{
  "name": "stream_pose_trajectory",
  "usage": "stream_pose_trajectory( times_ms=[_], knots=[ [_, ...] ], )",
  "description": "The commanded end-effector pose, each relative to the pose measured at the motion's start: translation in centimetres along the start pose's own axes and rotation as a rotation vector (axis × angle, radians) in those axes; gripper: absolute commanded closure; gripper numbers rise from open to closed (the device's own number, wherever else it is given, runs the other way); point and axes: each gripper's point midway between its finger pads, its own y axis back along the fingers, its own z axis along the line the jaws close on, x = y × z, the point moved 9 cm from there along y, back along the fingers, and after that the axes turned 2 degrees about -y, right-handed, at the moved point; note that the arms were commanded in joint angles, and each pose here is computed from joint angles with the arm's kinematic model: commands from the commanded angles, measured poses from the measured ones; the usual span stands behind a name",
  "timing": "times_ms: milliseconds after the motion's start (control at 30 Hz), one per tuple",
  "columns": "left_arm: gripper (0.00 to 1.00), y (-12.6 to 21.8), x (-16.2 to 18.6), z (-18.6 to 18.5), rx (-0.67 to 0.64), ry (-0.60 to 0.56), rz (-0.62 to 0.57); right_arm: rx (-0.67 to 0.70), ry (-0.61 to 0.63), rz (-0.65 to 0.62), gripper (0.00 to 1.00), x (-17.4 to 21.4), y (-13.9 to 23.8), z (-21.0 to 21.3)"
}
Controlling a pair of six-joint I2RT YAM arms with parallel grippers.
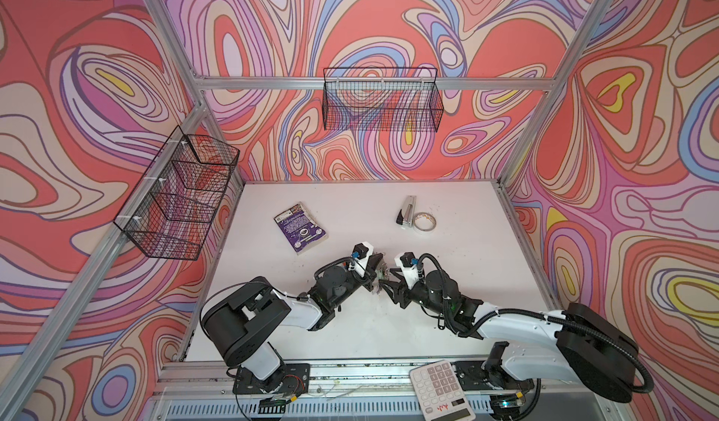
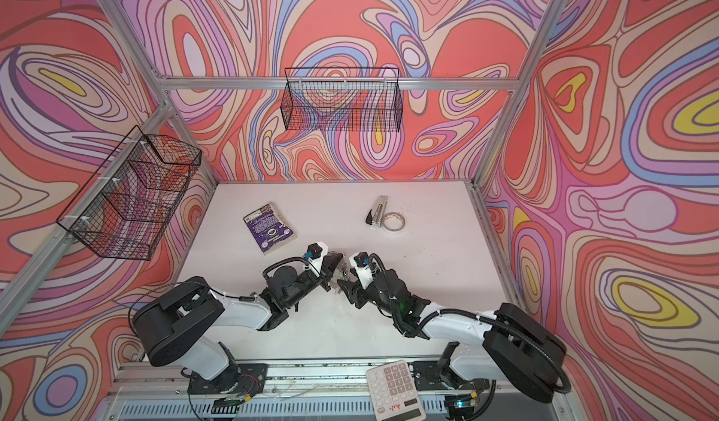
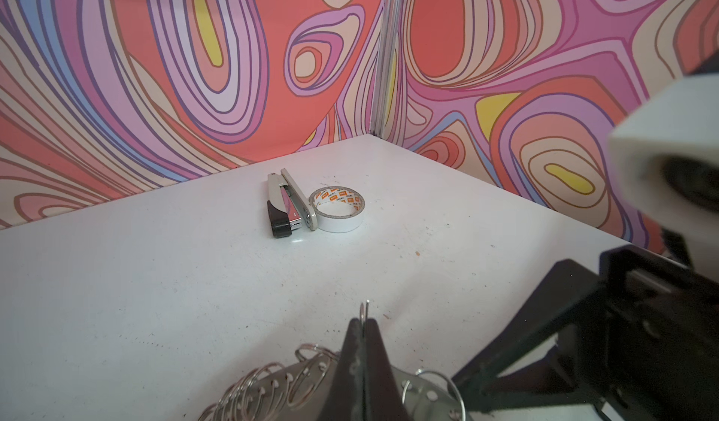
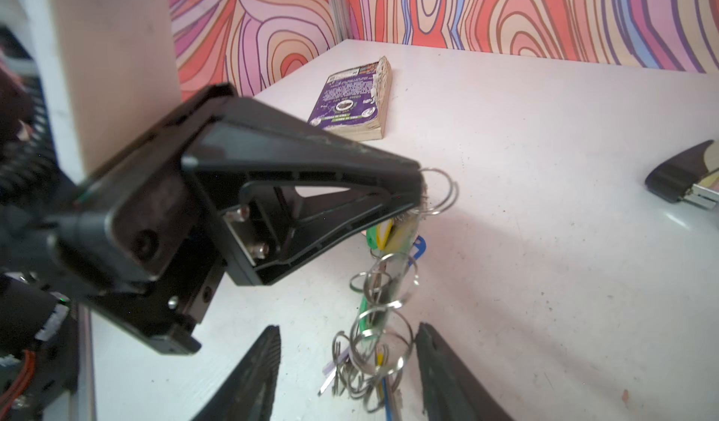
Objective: Put the keys on the keyring
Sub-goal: 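Open the right gripper off the ring and pull it away from the plate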
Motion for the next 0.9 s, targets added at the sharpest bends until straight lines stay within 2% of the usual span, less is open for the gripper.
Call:
stream_pose_trajectory(
  times_ms=[0, 167, 400, 533, 633, 867],
  knots=[
    [1.0, 0.5, -2.0, -0.2, 0.017, -0.047, -0.104, -0.062, -0.057, -0.019, 0.38, -0.1, 1.2, -0.3],
    [1.0, 0.9, -2.3, -0.4, 0.048, -0.056, -0.114, -0.091, -0.149, -0.115, 0.39, -1.3, 2.9, -2.2],
    [1.0, 1.6, -2.9, -0.8, 0.084, -0.051, -0.135, -0.098, -0.231, -0.157, 0.51, -2.9, 3.1, -4.0],
    [1.0, 1.9, -2.3, -0.7, 0.075, -0.071, -0.113, 0.05, -0.331, -0.125, 0.47, -3.2, 3.0, -5.8],
    [1.0, 2.0, -1.9, -0.8, 0.089, -0.076, -0.102, 0.209, -0.403, -0.04, 0.43, -3.5, 3.3, -6.7],
    [1.0, 2.4, -1.1, -0.6, 0.067, -0.074, -0.076, 0.603, -0.554, 0.149, 0.45, -2.2, 7.7, -7.7]
  ],
)
